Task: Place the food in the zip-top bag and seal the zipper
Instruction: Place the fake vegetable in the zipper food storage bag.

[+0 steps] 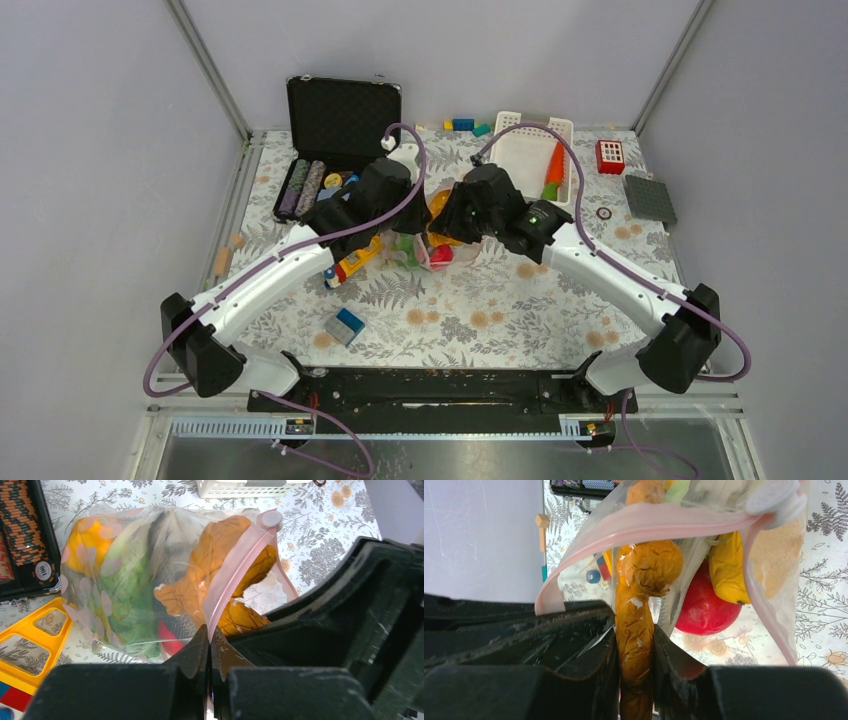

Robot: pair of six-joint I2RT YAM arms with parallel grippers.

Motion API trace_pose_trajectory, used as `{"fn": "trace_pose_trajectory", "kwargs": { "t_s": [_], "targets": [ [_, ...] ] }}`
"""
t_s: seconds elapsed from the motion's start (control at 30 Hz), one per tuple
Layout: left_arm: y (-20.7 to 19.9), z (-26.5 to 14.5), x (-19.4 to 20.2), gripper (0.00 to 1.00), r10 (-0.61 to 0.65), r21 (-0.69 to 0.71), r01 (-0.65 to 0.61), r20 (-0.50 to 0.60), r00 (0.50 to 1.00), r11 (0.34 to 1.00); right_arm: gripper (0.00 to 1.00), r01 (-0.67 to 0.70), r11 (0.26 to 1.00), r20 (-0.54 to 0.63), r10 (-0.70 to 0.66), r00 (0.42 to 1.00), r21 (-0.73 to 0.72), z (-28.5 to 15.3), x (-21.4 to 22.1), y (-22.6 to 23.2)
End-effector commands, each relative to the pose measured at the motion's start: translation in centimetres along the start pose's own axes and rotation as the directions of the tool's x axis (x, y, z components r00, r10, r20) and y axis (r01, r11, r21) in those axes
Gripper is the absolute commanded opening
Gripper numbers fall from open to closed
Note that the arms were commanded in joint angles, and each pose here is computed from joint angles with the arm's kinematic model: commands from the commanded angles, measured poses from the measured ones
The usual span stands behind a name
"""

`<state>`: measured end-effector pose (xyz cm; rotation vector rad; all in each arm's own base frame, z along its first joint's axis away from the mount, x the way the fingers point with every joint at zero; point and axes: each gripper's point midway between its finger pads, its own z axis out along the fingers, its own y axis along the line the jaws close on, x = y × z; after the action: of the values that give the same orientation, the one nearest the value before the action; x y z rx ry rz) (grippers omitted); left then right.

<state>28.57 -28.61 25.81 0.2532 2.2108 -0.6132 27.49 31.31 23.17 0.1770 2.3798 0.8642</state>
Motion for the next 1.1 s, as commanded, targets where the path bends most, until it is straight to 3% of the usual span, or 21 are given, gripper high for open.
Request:
{"fn": "trace_pose_trajectory", "kwargs": {
  "t_s": [0.0, 0.17, 0.43, 0.67, 0.87, 1.0, 1.07],
  "targets": [
    [-3.5, -2.1, -1.6, 0.0, -0.015, 0.175, 0.004, 0.06, 0.998, 0.985, 0.25, -0.026, 1.0, 0.079, 0.026, 0.997, -0.006, 1.1, -1.5, 0.7],
    [-5.1, -3.3, -1.7, 0.0, -0.019, 0.275, 0.0, 0.065, 0.998, 0.961, 0.31, -0.03, 0.997, 0.119, 0.021, 0.993, 0.072, 2.8, -1.7, -0.7],
    [-4.4, -3.7, -2.1, 0.0, -0.041, 0.248, 0.013, 0.106, 0.994, 0.969, 0.52, 0.037, 0.996, 0.134, -0.047, 0.99, 0.079, 2.4, -1.9, -0.4],
    [-3.3, -3.5, -3.0, 0.0, -0.069, 0.184, 0.041, 0.147, 0.987, 0.982, 0.61, 0.169, 0.985, 0.069, -0.166, 0.984, -0.035, -0.9, -0.5, 1.4],
    [-2.1, -3.4, -3.5, 0.0, -0.085, 0.131, 0.063, 0.166, 0.982, 0.989, 0.7, 0.267, 0.958, 0.161, -0.249, 0.955, -0.103, -5.7, -1.4, 1.7],
    [-1.8, -3.5, -3.6, 0.0, -0.082, 0.123, 0.062, 0.17, 0.982, 0.99, 0.98, 0.333, 0.942, 0.269, -0.312, 0.911, -0.034, -8.3, -3.0, 0.0],
    [-1.6, -3.4, -3.6, 0.0, -0.08, 0.116, 0.06, 0.171, 0.982, 0.991, 1.0, 0.347, 0.936, 0.309, -0.346, 0.886, 0.055, -9.3, -4.4, -1.5]
  ]
}}
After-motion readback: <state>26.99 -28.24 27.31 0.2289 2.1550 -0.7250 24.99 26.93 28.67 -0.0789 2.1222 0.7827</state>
